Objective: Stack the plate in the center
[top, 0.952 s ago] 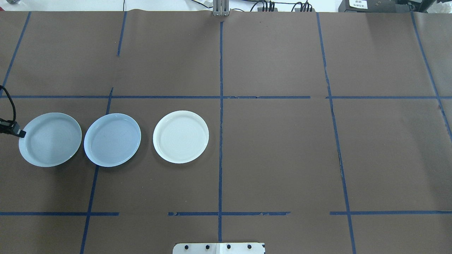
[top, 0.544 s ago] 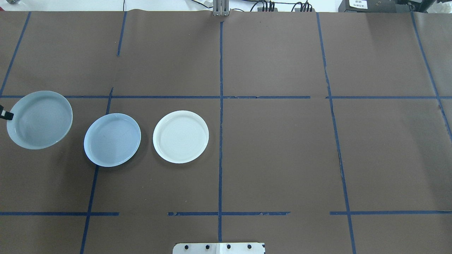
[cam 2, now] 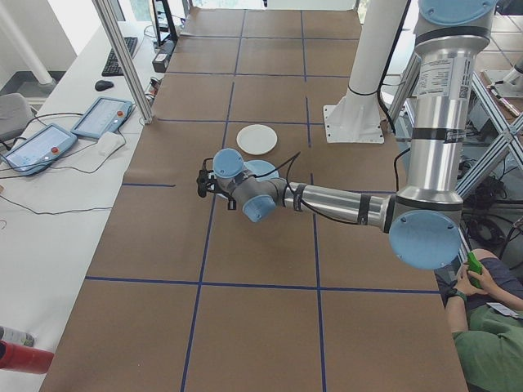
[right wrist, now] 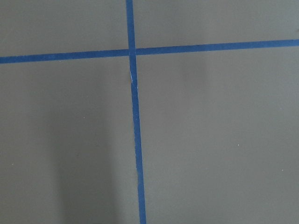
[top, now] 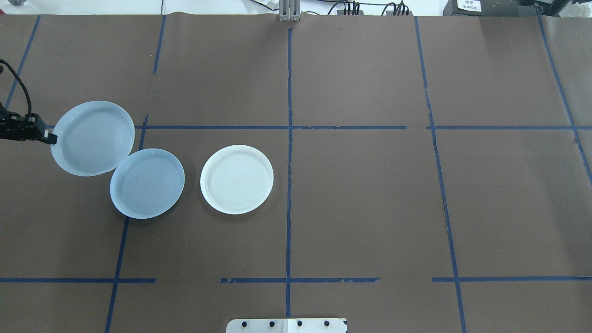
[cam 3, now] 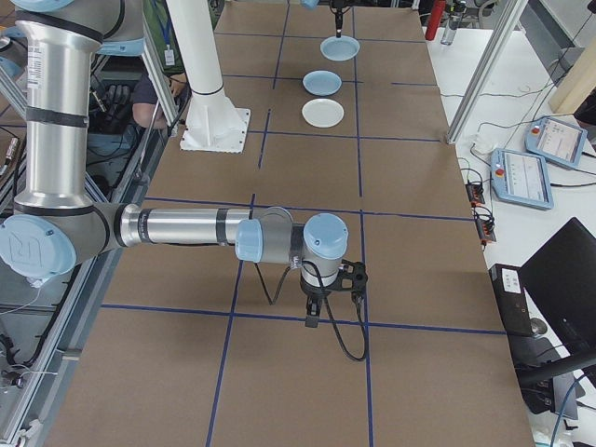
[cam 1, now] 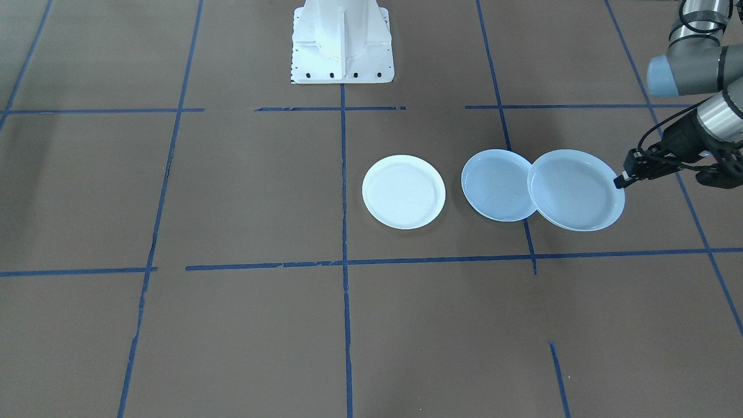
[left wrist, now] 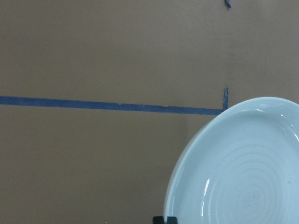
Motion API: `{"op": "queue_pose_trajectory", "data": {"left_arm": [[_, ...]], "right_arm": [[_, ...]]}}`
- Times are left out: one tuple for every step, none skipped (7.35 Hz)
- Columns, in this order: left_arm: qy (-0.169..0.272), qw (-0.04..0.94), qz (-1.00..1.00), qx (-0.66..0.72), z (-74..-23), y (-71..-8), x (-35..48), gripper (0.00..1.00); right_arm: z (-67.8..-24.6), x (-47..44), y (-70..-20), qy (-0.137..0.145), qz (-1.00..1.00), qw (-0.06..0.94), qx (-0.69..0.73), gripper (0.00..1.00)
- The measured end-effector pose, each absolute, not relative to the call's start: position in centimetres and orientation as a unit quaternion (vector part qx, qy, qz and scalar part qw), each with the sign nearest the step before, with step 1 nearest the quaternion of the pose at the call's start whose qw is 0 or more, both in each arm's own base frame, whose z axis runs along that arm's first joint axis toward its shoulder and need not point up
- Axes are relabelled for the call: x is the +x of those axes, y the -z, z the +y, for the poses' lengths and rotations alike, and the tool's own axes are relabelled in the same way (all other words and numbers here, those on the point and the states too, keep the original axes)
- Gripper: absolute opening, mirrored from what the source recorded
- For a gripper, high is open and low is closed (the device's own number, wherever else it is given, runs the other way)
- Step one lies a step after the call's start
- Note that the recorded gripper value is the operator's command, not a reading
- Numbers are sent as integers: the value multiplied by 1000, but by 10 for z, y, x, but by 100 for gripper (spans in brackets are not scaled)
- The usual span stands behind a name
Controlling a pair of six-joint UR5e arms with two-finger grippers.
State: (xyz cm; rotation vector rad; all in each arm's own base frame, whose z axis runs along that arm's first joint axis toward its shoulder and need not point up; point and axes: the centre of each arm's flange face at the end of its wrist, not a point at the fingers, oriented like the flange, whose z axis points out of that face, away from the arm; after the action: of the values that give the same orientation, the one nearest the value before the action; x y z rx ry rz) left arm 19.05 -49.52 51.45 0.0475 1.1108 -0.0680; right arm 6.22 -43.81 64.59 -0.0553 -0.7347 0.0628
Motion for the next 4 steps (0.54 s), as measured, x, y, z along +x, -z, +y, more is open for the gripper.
{"op": "queue_pose_trajectory", "data": {"left_arm": [[26,848,529,14,-490,-505,220,0],[21,847,531,6,-483,-501,243,0],[20,846,533,1,-478,-497,262,0],[21,846,533,-1,-476,-494,276,0]], "right_arm": [[-438,62,-646,-31,-359,932,-27,100],[-438,62,-646,-31,-359,932,-27,100],[-438,62,-646,-31,-359,932,-27,100],[-438,62,-646,-31,-359,932,-27,100]]}}
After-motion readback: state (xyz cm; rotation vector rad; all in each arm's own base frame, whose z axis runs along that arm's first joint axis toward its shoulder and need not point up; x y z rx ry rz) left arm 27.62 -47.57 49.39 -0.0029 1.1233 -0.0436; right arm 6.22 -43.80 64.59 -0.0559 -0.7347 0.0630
